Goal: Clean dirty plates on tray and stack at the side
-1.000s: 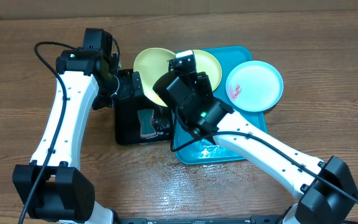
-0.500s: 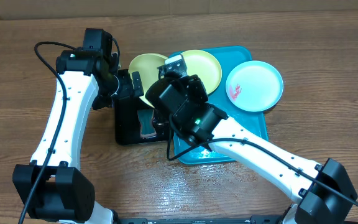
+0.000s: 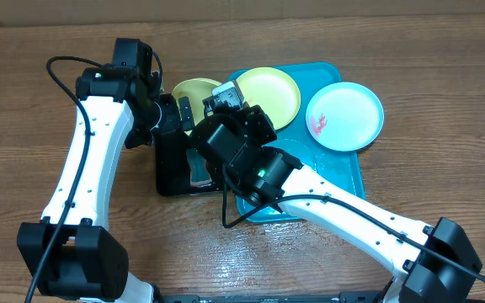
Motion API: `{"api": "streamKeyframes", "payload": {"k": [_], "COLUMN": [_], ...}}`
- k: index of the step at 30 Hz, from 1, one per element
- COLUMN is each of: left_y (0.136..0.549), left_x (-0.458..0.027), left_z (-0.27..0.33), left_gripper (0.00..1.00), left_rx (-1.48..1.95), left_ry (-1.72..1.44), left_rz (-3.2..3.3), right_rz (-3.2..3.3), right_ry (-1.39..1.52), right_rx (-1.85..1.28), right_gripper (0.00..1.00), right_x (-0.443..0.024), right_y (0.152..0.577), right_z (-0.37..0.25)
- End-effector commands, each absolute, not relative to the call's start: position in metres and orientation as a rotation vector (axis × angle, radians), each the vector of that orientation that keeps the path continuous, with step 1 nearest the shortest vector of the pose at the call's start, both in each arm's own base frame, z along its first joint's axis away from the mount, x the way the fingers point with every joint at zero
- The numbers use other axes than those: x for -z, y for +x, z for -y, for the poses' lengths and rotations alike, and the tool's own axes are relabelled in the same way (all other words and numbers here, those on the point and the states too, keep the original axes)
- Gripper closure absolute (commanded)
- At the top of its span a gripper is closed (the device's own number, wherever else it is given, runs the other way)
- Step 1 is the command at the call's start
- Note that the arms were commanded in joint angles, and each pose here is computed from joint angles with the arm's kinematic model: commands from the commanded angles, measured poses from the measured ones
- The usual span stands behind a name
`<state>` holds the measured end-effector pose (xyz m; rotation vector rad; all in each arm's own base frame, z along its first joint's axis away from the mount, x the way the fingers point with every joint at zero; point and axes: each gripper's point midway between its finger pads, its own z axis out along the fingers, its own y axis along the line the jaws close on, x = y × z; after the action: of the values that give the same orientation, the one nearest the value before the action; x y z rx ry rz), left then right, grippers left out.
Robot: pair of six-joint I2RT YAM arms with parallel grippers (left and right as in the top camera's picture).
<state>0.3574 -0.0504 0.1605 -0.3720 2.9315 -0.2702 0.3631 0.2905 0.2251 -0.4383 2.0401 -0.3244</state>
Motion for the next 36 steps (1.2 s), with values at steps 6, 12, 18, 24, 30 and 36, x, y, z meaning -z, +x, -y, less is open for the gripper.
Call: {"api": "streamKeyframes", "payload": {"k": [6, 12, 18, 24, 30, 36], "left_y": [0.36, 0.36, 0.36, 0.36, 0.36, 0.36], "left_x": [-0.165, -0.165, -0.165, -0.165, -0.165, -0.165], "left_z": [0.054, 0.054, 0.054, 0.054, 0.054, 0.054], "left_gripper": [0.0, 0.0, 0.0, 0.0, 0.0, 0.0], "left_rx": [0.278, 0.278, 0.278, 0.278, 0.278, 0.278], "left_ry": [-0.338, -0.338, -0.338, -0.338, -0.338, -0.338], "left_rz": [-2.919, -2.919, -2.919, -2.919, -2.919, -2.919], "right_rz": [-1.979, -1.977, -1.948, -1.892, -1.879, -1.876], "right_ry": [-0.396, -0.397, -0.418, -0.427, -0.442, -0.436], "right_rx": [0.375, 0.375, 0.404, 0.455, 0.451, 0.445], "right_gripper": [0.96, 0.96, 0.96, 0.96, 0.96, 0.96], "right_x": [-0.244, -0.244, -0.25, -0.262, -0.265, -0.266], "right_y": [0.367, 0.368, 0.37, 0.372, 0.37, 0.37], "right_z": [-0.288, -0.288, -0.289, -0.29, -0.295, -0.295]}}
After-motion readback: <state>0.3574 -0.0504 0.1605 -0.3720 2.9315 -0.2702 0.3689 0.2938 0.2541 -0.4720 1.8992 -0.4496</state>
